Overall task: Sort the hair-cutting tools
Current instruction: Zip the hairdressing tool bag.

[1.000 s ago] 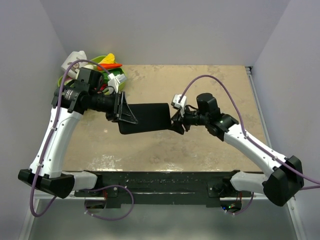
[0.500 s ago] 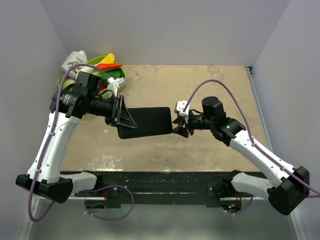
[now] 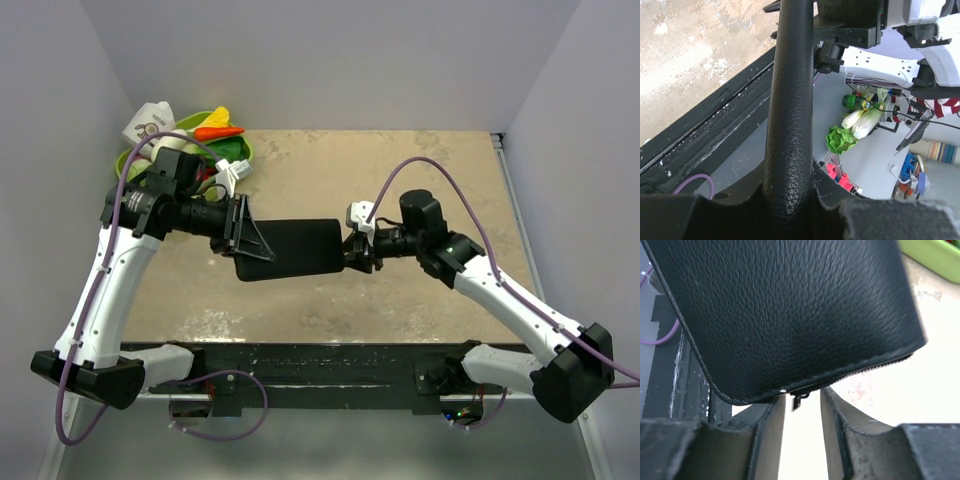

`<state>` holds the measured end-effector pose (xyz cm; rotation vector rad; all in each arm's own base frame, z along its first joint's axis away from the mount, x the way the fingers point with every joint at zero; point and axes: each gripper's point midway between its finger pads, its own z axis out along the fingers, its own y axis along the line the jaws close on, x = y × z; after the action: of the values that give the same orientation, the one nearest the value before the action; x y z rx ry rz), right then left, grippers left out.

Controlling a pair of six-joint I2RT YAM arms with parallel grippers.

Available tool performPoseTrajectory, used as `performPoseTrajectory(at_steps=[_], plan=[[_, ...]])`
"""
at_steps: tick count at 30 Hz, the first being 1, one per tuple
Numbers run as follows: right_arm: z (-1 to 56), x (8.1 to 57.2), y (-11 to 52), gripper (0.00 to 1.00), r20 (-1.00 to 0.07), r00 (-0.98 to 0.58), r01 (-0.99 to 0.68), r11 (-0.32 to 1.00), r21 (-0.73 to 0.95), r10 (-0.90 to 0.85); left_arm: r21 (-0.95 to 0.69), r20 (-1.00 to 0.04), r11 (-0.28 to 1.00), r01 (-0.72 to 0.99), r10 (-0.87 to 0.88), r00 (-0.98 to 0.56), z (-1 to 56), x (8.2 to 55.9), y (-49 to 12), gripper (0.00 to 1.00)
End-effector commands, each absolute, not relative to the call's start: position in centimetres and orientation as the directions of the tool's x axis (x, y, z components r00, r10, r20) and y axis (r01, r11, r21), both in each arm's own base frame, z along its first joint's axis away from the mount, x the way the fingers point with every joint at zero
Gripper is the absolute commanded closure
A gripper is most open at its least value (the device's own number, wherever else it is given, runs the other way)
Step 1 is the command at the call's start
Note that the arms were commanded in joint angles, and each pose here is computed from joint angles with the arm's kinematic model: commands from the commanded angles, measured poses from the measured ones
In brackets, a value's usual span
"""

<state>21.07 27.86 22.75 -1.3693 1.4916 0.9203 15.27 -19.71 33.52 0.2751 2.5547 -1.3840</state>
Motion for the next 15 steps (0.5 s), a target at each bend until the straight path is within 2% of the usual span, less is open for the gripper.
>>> performPoseTrajectory(at_steps=[1,3,4,6,15], plan=[[26.7,21.3,29.1,0.69,-0.965,0.094,-0.991,0.07,-0.115,-0.246,-0.822,-0.352,0.448,0.353,0.087,-0.932,35.4,14.1,-20.2,1.0],[26.8,21.1,29.2,0.81,-0.966,0.093,-0.993,0.053,-0.109,-0.242,-0.822,-0.352,0.447,0.353,0.088,-0.932,35.3,14.1,-20.2,1.0],[26.9,21.2,29.3,0.91,-0.966,0.094,-0.993,0.048,-0.109,-0.24,-0.822,-0.351,0.448,0.352,0.088,-0.932,35.3,14.1,-20.2,1.0],[26.8,21.0,29.4,0.99,-0.966,0.092,-0.994,0.038,-0.104,-0.242,-0.823,-0.345,0.45,0.347,0.089,-0.934,35.1,14.1,-20.2,1.0],[26.7,21.7,29.1,1.0,-0.952,0.134,-0.988,0.043,-0.151,-0.275,-0.831,-0.335,0.436,0.346,0.104,-0.936,35.2,13.9,-20.6,1.0]])
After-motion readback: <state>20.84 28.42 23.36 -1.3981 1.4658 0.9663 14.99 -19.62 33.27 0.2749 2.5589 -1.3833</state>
